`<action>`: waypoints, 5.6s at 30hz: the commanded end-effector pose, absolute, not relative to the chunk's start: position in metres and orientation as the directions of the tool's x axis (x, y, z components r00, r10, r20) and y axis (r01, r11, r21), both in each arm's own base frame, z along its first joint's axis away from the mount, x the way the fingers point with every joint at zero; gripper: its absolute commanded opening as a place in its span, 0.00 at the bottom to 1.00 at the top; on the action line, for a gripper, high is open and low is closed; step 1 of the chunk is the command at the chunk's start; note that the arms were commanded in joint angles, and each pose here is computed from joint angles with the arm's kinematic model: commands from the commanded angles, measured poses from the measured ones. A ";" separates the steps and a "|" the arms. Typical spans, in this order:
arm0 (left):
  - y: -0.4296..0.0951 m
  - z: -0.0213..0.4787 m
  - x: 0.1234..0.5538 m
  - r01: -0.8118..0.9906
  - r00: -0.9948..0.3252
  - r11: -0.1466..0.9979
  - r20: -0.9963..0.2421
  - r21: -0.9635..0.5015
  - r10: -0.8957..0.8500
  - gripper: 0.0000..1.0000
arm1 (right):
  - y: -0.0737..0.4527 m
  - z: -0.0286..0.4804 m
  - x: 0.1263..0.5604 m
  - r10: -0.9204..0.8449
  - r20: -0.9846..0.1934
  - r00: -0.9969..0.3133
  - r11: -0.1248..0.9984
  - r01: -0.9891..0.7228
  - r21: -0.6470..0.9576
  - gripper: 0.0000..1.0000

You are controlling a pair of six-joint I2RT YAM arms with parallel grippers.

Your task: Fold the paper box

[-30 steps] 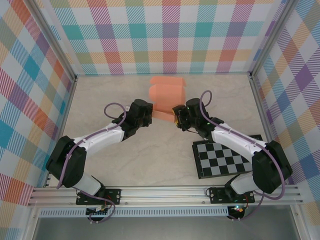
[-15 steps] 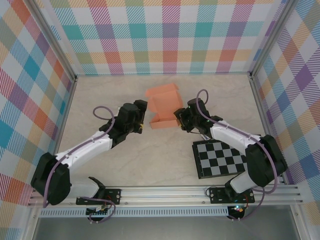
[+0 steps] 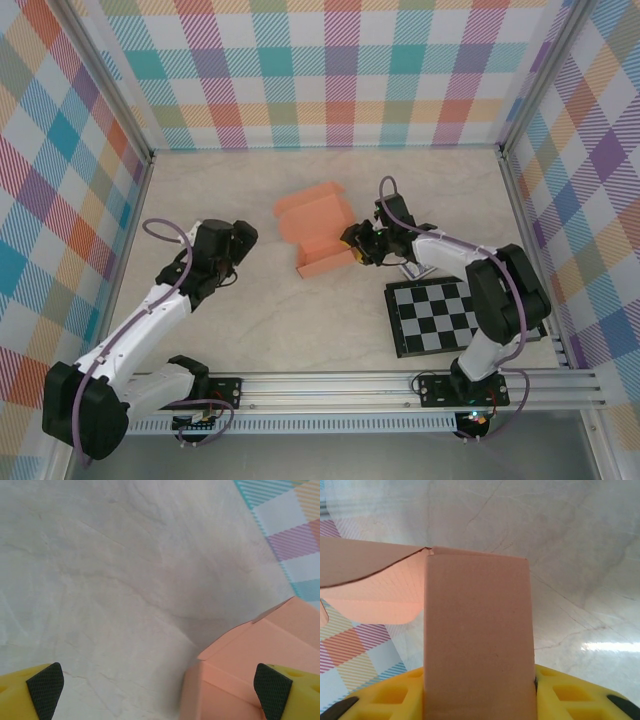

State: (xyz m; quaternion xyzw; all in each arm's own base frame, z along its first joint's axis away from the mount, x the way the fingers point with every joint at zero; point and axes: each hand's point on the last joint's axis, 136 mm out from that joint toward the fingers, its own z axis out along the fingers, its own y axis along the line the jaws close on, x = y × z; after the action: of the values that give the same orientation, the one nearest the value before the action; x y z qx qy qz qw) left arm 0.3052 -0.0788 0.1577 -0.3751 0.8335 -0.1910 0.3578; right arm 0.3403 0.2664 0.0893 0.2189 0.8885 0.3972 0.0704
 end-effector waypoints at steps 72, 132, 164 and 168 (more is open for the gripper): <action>-0.131 0.150 0.302 -0.097 -0.742 0.825 -0.512 -0.556 -0.433 1.00 | 0.204 0.090 0.311 -0.768 -0.557 -0.316 0.406 -0.913 -0.041 0.52; -0.187 0.168 0.262 0.148 -0.788 0.741 -0.531 -0.655 -0.313 0.98 | 0.226 0.094 0.347 -0.561 -0.635 -0.531 0.549 -0.813 0.194 0.43; -0.299 0.206 0.292 0.352 -0.815 0.922 -0.539 -0.164 0.215 0.88 | 0.116 0.118 0.386 0.104 -0.430 -0.897 0.833 -0.157 0.530 0.49; -0.287 0.196 0.299 0.321 -0.814 0.946 -0.523 -0.044 0.252 0.83 | 0.115 0.116 0.386 0.099 -0.426 -0.899 0.834 -0.159 0.529 0.49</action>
State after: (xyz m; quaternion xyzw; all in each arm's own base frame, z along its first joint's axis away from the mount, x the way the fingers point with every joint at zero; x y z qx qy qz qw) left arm 0.2972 -0.3028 0.2036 0.1413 0.9444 -0.1318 0.2662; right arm 0.3933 0.1163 0.1257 -0.0254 0.9263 0.2862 0.2437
